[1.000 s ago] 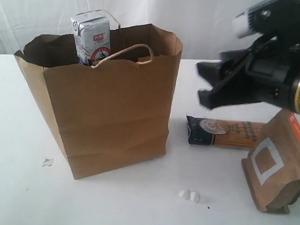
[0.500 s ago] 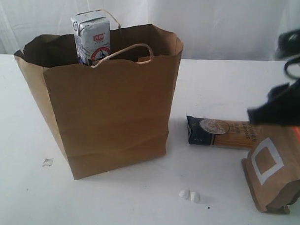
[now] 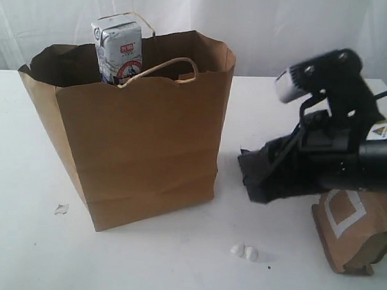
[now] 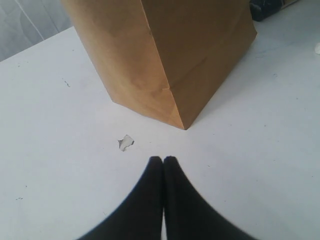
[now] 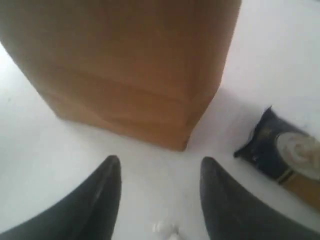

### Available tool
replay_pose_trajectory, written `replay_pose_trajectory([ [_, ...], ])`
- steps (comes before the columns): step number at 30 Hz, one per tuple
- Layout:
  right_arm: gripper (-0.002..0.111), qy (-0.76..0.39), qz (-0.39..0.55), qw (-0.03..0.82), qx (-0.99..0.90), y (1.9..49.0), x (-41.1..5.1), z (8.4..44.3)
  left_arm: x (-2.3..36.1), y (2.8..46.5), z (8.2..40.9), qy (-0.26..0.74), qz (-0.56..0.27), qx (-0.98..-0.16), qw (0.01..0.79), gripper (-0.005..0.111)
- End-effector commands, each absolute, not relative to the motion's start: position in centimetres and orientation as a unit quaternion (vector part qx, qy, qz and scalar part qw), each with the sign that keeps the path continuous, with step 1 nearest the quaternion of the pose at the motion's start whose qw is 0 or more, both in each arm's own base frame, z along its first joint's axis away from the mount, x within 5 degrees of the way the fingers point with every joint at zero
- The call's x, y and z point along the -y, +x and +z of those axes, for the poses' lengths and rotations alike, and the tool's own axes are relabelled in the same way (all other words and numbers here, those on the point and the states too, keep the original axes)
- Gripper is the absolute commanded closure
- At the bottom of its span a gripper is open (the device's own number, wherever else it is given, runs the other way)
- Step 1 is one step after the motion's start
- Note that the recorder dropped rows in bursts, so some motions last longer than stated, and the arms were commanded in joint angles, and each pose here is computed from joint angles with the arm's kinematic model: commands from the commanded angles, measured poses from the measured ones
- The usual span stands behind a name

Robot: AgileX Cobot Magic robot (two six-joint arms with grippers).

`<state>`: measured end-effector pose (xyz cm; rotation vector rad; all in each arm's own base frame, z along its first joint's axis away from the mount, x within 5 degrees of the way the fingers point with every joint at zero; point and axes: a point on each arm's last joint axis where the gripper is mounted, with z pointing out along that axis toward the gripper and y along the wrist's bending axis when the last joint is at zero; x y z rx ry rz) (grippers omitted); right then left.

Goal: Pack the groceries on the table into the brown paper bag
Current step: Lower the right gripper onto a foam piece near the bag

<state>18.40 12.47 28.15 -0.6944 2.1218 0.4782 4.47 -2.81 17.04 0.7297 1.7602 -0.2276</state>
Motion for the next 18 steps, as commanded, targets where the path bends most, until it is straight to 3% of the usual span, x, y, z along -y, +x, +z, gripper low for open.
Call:
replay_pose_trajectory([
  [1, 0.062, -0.333, 0.151, 0.292, -0.884, 19.6, -13.3, 23.6, 2.8, 4.5, 16.9, 0.31, -0.099, -0.752, 0.573, 0.106],
  [9, 0.062, -0.473, 0.11, 0.237, -0.842, 20.8, -15.9, 21.9, 2.8, 4.5, 16.9, 0.31, -0.099, -0.752, 0.573, 0.106],
  [18, 0.062, -0.529, 0.083, 0.181, -0.825, 21.1, -17.6, 19.1, 2.8, 4.5, 16.9, 0.31, -0.099, -0.752, 0.573, 0.106],
])
